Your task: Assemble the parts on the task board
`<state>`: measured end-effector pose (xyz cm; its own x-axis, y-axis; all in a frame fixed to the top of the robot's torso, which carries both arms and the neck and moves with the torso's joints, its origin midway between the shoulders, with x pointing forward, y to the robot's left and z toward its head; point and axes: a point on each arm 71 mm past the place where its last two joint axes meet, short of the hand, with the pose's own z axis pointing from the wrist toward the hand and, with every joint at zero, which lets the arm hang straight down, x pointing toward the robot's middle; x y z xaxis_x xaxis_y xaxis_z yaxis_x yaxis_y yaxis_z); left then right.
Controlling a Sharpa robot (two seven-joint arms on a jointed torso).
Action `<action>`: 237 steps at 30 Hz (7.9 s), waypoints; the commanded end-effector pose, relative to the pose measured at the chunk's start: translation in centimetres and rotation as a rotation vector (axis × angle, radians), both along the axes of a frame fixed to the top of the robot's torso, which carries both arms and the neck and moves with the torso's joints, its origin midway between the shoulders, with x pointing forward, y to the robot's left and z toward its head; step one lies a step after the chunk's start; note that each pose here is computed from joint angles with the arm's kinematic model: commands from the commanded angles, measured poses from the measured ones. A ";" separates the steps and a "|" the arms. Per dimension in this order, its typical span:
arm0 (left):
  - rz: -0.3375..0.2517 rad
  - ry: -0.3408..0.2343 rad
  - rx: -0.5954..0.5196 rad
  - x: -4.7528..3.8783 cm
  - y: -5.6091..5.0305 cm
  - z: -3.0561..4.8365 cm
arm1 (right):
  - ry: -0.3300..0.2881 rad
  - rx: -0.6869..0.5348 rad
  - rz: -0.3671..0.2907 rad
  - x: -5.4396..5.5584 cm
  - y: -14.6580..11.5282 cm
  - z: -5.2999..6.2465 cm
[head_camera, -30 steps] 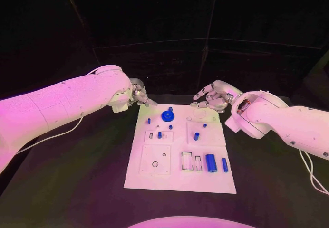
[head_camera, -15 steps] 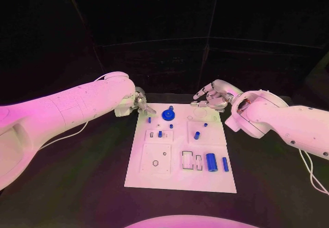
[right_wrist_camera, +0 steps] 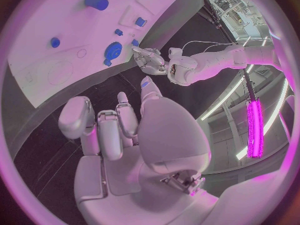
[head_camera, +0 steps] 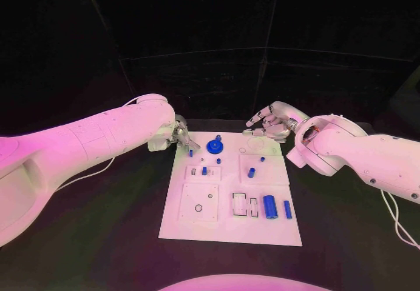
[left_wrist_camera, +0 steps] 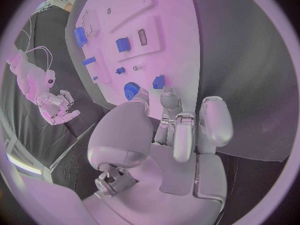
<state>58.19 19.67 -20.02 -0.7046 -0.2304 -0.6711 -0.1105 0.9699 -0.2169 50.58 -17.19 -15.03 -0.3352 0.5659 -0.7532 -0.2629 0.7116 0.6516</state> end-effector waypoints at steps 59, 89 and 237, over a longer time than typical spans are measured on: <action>0.047 -0.006 -0.107 -1.55 1.0 0.09 | 0.002 -0.003 0.004 0.1 -0.2 0.0; 0.014 -0.107 -0.180 -6.73 0.8 -0.99 | 0.010 -0.011 0.003 0.3 -0.4 -0.1; -0.025 -0.141 -0.165 -7.61 0.1 -1.32 | 0.009 -0.013 -0.003 0.5 -0.7 -0.2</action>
<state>50.44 19.85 -21.74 -0.6485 -0.2648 -0.7136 -0.0219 0.9437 -0.3302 51.04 -18.00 -15.35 -0.3414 0.5559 -0.7579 -0.2463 0.7252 0.6430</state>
